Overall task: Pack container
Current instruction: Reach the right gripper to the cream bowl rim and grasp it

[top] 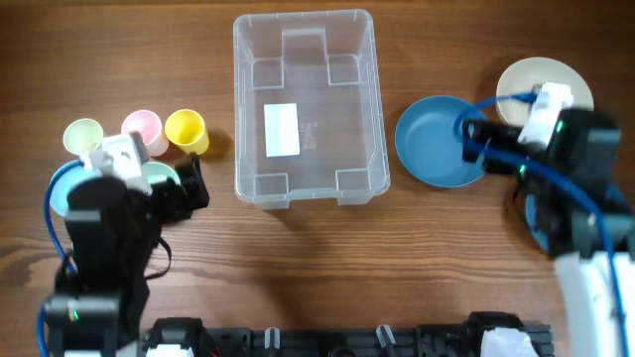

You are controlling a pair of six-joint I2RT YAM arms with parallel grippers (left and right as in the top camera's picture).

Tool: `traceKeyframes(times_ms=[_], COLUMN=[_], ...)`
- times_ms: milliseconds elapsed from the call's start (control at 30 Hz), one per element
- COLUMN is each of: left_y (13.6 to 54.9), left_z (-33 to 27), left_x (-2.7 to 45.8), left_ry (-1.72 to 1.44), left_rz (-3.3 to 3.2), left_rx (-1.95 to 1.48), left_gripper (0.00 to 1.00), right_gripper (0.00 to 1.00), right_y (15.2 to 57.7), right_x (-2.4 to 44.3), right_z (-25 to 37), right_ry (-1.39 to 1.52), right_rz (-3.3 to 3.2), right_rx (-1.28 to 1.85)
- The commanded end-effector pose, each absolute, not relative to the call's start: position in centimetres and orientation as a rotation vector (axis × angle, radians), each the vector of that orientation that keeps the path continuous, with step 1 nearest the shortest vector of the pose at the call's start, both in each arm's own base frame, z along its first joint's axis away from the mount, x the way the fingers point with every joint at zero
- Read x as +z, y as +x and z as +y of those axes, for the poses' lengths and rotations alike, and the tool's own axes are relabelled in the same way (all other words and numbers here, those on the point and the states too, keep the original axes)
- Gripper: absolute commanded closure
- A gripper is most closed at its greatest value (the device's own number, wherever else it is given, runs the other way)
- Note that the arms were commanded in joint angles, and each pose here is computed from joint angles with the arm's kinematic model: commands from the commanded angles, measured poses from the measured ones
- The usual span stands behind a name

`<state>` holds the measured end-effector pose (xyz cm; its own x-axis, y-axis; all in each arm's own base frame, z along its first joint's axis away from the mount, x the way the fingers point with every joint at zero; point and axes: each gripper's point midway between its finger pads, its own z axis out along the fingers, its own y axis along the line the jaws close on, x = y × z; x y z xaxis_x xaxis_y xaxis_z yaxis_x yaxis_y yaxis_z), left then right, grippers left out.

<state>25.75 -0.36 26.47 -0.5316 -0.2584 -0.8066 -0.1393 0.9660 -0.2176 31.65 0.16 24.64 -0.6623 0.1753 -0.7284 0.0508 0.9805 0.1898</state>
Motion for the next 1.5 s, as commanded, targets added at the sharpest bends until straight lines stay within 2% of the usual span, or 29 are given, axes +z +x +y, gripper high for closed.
traceKeyframes(times_ms=[0,167,300,400,500,633,900,1267,1300,1467], left_y=[25.8,25.6,25.5,25.5,25.5,25.5,25.5,25.5,25.5,25.5], left_z=[-0.4,-1.1,-1.1,-1.1,-1.1,-1.1,-1.1,-1.1,-1.1,-1.1], left_x=[26.1,25.8,25.7,25.7,25.7,25.7,25.7,25.7,25.7,25.7], left_ry=[-0.300,-0.283,-0.284,-0.284,-0.284,-0.283,-0.283,-0.283,-0.283,-0.283], left_rz=[2.259,2.285,2.287,2.287,2.287,2.288,2.288,2.288,2.288,2.288], left_rx=[-0.144,-0.187,-0.187,-0.187,-0.187,-0.187,-0.187,-0.188,-0.188,-0.188], left_gripper=[0.00,0.00,0.00,0.00,0.00,0.00,0.00,0.00,0.00,0.00], right_gripper=[0.00,0.00,0.00,0.00,0.00,0.00,0.03,0.24,0.30,0.35], right_y=[32.4,33.3,34.8,36.1,37.6,39.3,41.3,42.1,42.0,42.3], right_x=[25.6,27.0,31.1,31.3,28.0,19.0,8.5,2.4,2.1,0.1], right_z=[0.8,-1.2,-9.0,-15.8,-20.0,-24.7,-28.4,-28.4,-28.3,-27.5], right_ry=[0.113,0.242,0.489,0.677,0.799,0.975,1.084,1.104,1.106,1.096], right_rz=[2.421,2.421,2.347,2.339,2.367,2.489,2.586,2.651,2.657,2.691], right_rx=[0.280,0.214,0.113,0.055,0.045,0.054,-0.040,-0.018,-0.016,-0.005])
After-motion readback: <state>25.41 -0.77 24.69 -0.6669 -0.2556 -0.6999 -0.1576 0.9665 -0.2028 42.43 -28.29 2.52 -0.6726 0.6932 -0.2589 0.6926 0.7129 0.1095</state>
